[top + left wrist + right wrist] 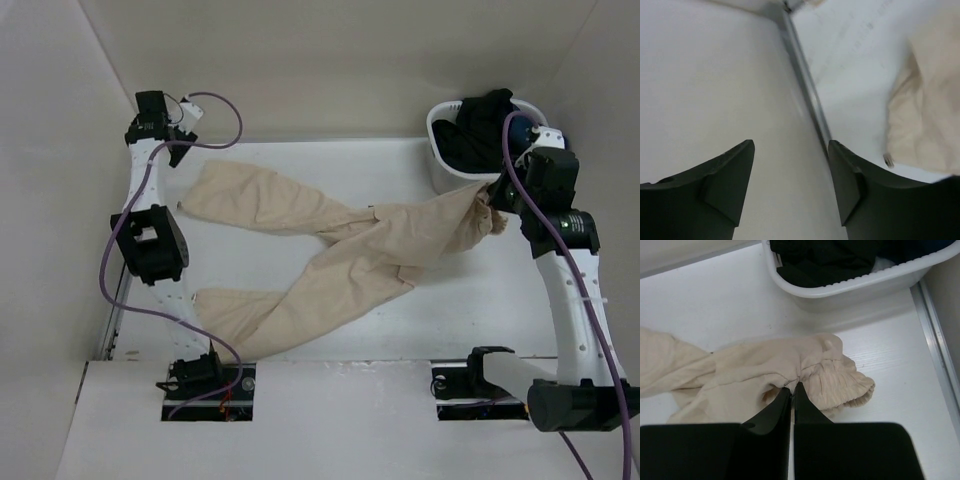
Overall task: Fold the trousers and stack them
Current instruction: Flatten the trousers out
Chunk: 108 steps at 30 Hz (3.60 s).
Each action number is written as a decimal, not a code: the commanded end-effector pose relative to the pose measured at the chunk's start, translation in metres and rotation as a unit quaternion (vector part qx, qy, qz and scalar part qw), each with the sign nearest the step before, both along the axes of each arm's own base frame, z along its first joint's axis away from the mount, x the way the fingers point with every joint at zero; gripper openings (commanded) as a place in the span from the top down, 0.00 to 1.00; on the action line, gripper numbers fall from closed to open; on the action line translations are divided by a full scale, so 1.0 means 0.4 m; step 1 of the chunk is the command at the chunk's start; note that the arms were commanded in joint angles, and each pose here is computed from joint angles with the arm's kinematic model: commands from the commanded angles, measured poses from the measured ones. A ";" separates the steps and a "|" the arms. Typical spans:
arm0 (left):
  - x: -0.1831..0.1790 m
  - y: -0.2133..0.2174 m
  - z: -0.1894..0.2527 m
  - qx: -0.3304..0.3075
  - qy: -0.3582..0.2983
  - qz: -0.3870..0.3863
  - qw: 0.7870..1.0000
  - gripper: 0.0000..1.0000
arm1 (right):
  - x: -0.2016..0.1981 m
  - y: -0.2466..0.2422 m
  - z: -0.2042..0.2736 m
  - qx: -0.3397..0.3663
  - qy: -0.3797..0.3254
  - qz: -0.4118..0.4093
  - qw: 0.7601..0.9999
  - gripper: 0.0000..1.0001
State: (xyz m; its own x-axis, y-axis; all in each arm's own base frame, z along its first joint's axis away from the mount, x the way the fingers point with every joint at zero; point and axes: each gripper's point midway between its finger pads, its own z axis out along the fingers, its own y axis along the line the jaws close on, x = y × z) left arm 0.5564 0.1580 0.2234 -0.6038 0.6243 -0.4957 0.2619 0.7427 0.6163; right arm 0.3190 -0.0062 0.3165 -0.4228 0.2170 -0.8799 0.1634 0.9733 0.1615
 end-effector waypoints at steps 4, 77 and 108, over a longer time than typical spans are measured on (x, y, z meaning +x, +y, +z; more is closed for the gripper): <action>-0.261 -0.070 0.084 -0.023 0.051 -0.067 0.996 0.37 | 0.047 0.043 0.155 0.043 -0.099 0.023 0.994 1.00; -0.211 0.070 -0.194 0.070 0.210 -0.015 0.975 0.26 | 0.219 0.137 0.044 0.128 -0.023 0.064 0.989 0.00; -0.477 -0.230 -0.538 0.035 0.319 -0.158 0.934 0.96 | 0.099 -0.088 -0.626 0.105 0.265 -0.128 0.950 0.50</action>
